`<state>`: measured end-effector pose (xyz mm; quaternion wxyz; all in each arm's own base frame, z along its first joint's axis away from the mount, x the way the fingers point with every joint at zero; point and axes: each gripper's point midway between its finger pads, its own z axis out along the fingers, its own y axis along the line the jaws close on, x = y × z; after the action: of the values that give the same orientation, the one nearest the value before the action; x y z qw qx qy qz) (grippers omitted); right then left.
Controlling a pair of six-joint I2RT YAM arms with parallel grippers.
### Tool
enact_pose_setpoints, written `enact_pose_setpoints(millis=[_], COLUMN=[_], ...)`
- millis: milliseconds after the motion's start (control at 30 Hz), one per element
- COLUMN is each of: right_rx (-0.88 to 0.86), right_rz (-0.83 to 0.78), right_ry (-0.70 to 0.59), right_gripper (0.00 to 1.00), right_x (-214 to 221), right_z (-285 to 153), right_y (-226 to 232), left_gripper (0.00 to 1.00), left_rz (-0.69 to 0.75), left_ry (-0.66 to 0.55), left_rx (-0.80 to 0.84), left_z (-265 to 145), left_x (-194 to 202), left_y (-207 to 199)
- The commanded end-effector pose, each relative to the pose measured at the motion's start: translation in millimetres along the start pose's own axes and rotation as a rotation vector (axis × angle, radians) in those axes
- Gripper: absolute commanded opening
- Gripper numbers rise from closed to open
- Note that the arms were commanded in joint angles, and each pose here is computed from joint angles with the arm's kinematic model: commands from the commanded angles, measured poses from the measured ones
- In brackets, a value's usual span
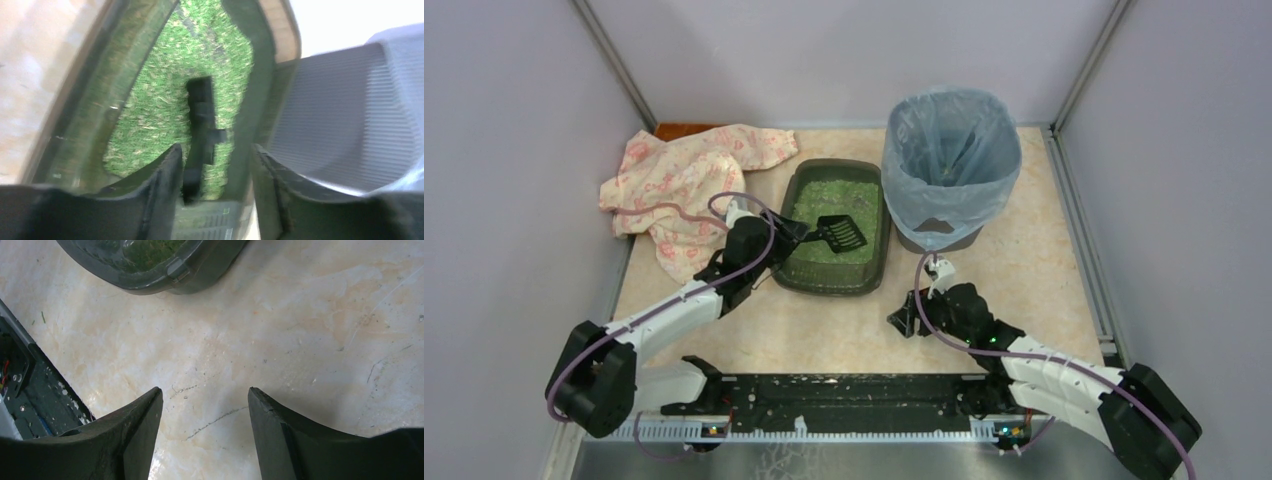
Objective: Clean the litter box
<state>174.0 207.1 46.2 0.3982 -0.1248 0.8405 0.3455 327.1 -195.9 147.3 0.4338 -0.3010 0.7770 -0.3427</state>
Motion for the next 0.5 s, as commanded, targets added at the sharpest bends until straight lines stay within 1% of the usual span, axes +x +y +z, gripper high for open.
enact_pose_setpoints(millis=[0, 33, 67, 167, 333, 367, 467], right_rx=[-0.016, -0.018, -0.018, -0.021, -0.025, -0.024, -0.025], right_rz=[-0.003, -0.002, -0.002, -0.004, -0.005, -0.006, -0.006], right_ry=[-0.038, -0.038, -0.038, -0.039, -0.045, -0.047, -0.05], right_gripper=[0.64, 0.64, 0.64, 0.64, 0.64, 0.64, 0.64], right_x=[-9.9, -10.0, -10.1, -11.4, -14.7, -15.6, -17.6], right_z=[0.5, 0.7, 1.1, 1.2, -0.1, -0.2, 0.3], right_y=[3.4, 3.8, 3.9, 4.9, 6.9, 7.0, 8.0], left_gripper=[0.77, 0.9, 0.98, 0.99, 0.99, 0.99, 0.99], left_rz=[0.009, 0.018, 0.023, 0.081, 0.185, 0.204, 0.188], left_ry=[-0.02, -0.03, -0.039, -0.093, -0.22, -0.23, -0.272], left_rx=[0.076, 0.078, 0.071, 0.039, -0.093, -0.126, -0.198], left_z=[-1.4, -2.4, -3.4, -8.3, -28.5, -34.6, -51.0], left_x=[-7.9, -10.4, -12.5, -26.3, -65.0, -70.7, -87.9], left_y=[-19.1, -20.2, -19.2, -16.7, -3.9, 2.3, 17.3])
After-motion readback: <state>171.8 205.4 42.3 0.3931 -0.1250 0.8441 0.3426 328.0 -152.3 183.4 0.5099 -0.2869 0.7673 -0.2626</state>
